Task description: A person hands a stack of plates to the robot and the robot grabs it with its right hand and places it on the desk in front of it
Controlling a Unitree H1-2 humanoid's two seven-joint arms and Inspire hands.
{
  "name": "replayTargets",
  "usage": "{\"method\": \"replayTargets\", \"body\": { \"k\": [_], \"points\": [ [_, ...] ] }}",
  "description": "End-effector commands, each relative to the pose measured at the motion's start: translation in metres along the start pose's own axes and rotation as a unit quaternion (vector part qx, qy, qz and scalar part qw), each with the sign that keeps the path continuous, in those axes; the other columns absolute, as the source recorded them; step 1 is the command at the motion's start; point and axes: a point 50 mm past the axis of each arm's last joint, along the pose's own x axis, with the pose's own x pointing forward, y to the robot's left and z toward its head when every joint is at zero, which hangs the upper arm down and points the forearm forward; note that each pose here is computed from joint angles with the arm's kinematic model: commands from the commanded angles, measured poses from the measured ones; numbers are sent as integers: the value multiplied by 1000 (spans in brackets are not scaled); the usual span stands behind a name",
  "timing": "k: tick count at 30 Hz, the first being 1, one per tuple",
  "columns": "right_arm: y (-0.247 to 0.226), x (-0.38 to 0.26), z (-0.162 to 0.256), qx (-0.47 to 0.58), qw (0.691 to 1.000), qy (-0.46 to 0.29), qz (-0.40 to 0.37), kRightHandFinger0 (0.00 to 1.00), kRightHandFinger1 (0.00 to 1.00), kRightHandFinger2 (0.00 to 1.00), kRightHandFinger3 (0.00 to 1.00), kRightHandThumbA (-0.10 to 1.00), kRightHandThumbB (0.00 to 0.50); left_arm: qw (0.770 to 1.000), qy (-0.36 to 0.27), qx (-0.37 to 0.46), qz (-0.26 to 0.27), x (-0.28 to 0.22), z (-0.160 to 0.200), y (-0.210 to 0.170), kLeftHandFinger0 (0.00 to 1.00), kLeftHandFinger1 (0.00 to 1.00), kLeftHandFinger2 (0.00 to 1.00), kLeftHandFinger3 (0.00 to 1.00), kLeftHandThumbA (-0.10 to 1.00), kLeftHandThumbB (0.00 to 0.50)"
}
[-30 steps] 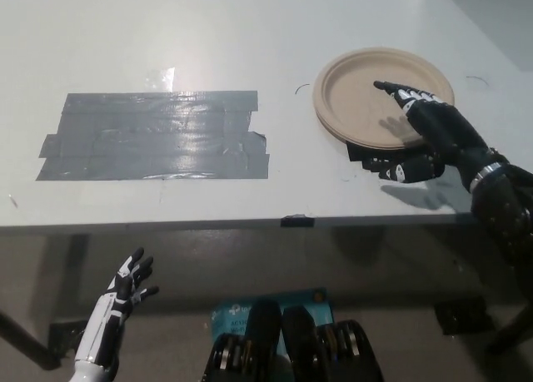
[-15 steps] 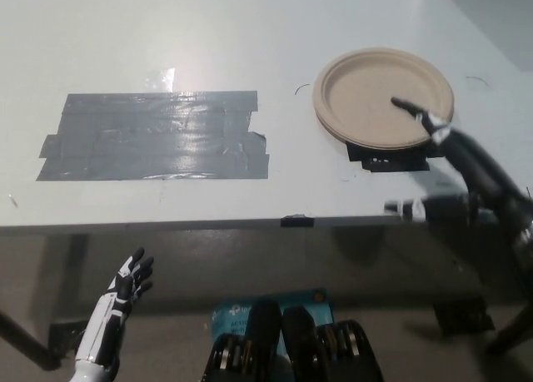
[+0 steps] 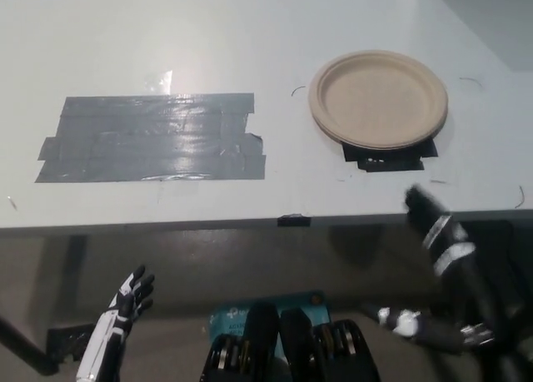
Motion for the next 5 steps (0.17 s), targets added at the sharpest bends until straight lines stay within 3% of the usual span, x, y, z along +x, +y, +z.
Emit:
{"method": "replayTargets", "body": {
  "k": [1, 2, 3, 5],
  "points": [
    [-7, 10, -16, -6, 1000, -2, -21, 1000, 1000, 1000, 1000, 1000, 272, 999, -36, 16, -6, 2, 10, 0, 1000, 1000, 1000, 1000, 1000, 285],
    [-8, 11, -18, -7, 1000, 4, -20, 1000, 1000, 1000, 1000, 1000, 252, 999, -37, 16, -7, 2, 11, 1, 1000, 1000, 1000, 1000, 1000, 286],
    [-12, 14, -22, -16, 1000, 13, -18, 1000, 1000, 1000, 1000, 963, 197, 999, -37, 17, -7, 5, 12, 1, 1000, 1000, 1000, 1000, 1000, 290],
    [-12, 15, -22, -19, 1000, 13, -18, 1000, 1000, 1000, 1000, 948, 195, 999, -38, 16, -7, 6, 12, 1, 1000, 1000, 1000, 1000, 1000, 292]
  ]
}}
